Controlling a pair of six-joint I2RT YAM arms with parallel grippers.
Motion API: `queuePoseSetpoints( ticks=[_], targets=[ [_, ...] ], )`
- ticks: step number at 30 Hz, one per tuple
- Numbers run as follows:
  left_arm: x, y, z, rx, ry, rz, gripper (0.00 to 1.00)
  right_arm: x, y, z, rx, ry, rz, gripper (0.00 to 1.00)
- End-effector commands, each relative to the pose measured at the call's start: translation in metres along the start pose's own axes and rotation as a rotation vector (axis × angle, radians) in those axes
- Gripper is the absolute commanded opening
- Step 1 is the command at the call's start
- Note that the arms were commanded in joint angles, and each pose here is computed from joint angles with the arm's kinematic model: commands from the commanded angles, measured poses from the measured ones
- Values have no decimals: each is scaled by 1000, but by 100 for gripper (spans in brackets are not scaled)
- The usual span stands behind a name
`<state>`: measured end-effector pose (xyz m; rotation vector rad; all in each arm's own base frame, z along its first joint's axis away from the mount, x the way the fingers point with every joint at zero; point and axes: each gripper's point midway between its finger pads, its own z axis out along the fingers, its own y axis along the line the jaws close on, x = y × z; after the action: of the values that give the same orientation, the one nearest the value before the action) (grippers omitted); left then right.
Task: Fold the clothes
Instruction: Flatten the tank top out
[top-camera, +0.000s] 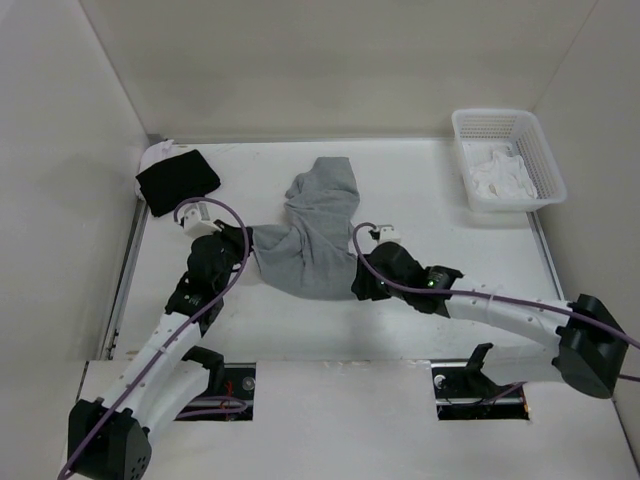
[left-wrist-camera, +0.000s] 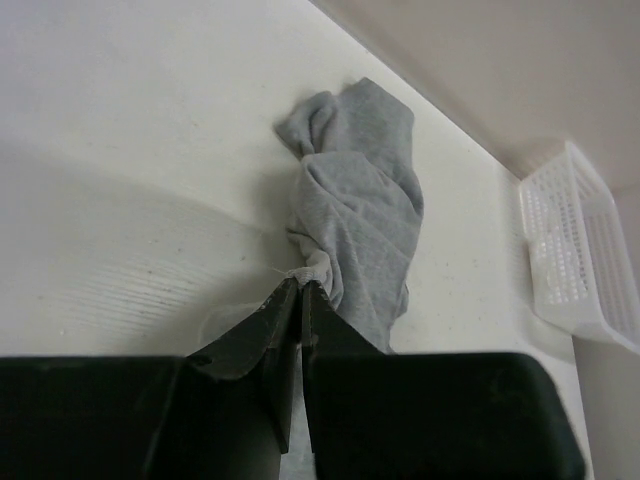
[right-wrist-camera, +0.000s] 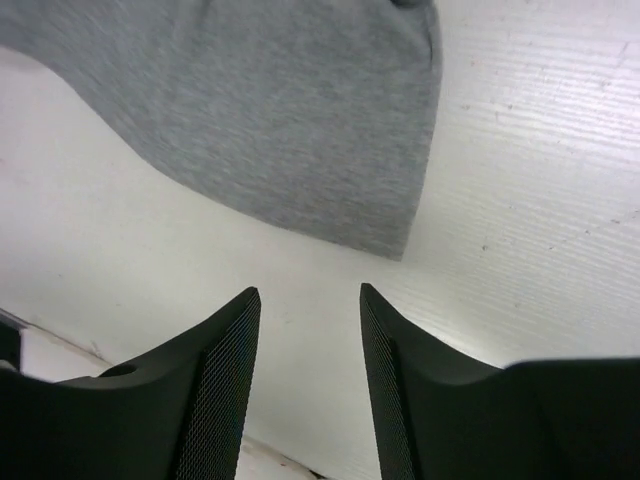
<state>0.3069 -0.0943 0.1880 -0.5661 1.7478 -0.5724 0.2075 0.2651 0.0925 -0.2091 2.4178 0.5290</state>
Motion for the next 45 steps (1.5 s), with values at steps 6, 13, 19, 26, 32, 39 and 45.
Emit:
queuePoseSetpoints(
  ticks=[6, 13, 19, 26, 32, 39, 45],
  targets=[
    [0, -2, 3, 32, 2, -41, 2, 0, -43, 20, 69, -96, 213, 52],
    [5, -1, 4, 31, 14, -27, 2, -1, -45, 44, 76, -99, 237, 51],
    [6, -3, 5, 45, 21, -26, 3, 5, -42, 49, 53, -86, 258, 50],
    [5, -4, 6, 49, 20, -25, 3, 21, -40, 60, 68, -11, 247, 37],
    [3, -5, 6, 56, 11, -30, 3, 28, -40, 60, 92, -5, 256, 35],
    [-3, -8, 4, 73, -2, -34, 3, 39, -54, 56, 180, -1, 234, 32],
    [-4, -8, 5, 78, -6, -42, 3, 44, -60, 56, 206, 14, 217, 28]
  ],
)
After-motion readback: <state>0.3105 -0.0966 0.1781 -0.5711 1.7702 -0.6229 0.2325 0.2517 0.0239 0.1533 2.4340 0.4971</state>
